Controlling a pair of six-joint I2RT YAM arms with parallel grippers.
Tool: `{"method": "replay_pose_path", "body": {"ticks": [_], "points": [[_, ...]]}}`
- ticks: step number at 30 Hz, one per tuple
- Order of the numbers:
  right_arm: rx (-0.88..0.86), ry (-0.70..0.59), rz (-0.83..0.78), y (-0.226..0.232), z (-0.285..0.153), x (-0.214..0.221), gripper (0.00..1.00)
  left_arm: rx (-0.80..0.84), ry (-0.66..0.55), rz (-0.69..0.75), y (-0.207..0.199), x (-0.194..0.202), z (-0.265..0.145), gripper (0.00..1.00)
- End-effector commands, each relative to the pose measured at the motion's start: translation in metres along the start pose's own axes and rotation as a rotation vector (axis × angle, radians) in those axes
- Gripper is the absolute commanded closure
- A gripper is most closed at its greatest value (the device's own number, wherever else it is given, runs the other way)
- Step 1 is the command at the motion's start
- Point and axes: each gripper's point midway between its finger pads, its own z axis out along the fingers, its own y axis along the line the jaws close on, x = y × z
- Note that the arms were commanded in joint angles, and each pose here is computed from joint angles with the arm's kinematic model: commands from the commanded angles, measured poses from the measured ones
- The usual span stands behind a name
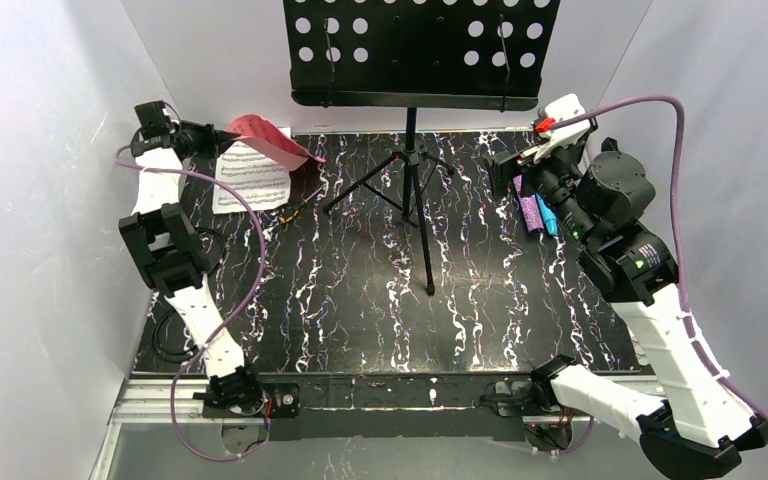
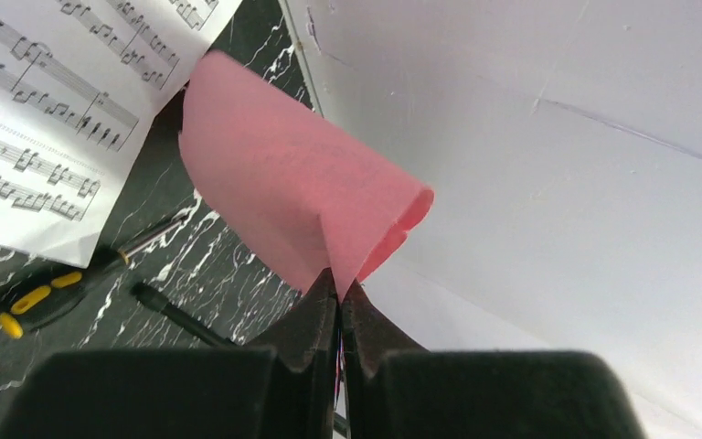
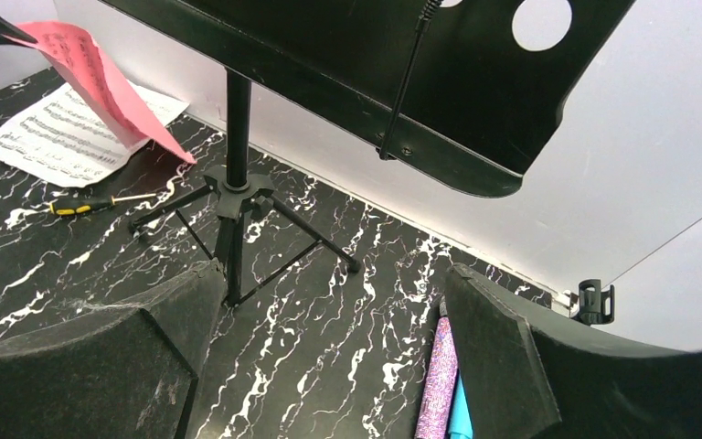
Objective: Pack up the instrument practice props
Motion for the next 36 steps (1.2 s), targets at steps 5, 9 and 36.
{"method": "replay_pose_path", "body": {"ticks": [5, 9, 36], "points": [[-0.005, -0.021, 0.007, 0.002, 0.003, -0.004, 0.01, -0.022, -0.109, 0.054, -0.012, -0.019, -0.055, 1.0], [-0.02, -0.033, 0.02, 0.005, 0.001, -0.008, 0.01, -0.093, -0.061, 0.064, 0.018, -0.016, -0.051, 1.0], [-0.491, -0.098, -0.031, 0.089, -0.006, 0.006, 0.01, -0.148, -0.088, 0.411, 0.004, 0.062, -0.136, 1.0]]}}
